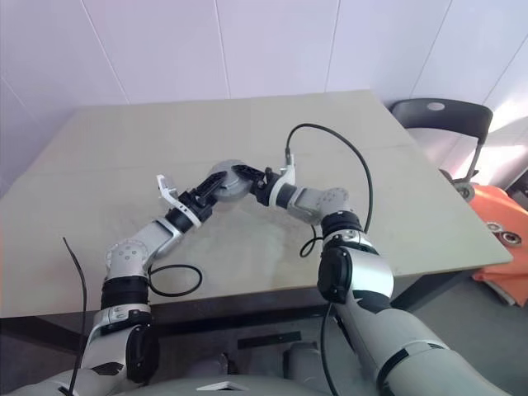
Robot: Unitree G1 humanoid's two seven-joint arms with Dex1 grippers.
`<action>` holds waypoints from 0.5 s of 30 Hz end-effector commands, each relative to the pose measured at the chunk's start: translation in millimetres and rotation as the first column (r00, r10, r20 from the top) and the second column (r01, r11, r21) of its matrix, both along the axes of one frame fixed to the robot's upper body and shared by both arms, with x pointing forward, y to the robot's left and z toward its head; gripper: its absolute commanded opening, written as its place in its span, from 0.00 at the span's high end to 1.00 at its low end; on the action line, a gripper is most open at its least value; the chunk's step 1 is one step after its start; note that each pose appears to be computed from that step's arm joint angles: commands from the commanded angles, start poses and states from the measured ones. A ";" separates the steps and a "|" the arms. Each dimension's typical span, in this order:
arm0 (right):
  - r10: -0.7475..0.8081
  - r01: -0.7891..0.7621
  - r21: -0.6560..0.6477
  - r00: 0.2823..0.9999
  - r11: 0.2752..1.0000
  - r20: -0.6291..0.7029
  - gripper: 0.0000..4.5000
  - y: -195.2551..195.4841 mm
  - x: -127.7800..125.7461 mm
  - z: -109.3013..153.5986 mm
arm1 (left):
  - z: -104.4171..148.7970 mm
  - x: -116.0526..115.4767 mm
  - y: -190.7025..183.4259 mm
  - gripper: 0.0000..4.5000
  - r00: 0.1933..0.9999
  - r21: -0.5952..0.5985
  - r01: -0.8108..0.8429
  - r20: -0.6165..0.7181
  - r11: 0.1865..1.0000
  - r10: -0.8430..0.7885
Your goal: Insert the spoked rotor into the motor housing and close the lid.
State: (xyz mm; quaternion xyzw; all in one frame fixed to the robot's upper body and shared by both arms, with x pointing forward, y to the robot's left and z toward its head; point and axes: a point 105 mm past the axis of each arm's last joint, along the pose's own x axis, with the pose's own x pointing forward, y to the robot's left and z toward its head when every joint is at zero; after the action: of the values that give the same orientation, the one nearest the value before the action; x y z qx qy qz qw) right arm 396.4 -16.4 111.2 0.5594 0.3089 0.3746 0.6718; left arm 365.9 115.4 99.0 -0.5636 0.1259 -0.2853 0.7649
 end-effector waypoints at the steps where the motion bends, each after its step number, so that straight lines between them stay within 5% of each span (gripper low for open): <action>1: -0.018 0.017 0.030 0.998 0.999 0.064 0.50 -2.1 6.5 20.3 | 18.2 4.4 -2.5 0.44 0.997 0.006 0.004 0.071 1.000 -0.005; 15: -0.020 0.019 0.019 0.999 1.000 0.035 0.50 0.3 4.9 12.2 | 30.7 2.4 -2.6 0.44 0.994 -0.024 0.008 0.112 1.000 -0.005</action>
State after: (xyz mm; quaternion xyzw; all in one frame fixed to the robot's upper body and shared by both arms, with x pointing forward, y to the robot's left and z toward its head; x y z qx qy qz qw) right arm 396.6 -16.2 111.7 0.5635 0.3071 0.3738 0.6697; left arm 366.4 115.6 100.2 -0.5695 0.1214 -0.2847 0.7615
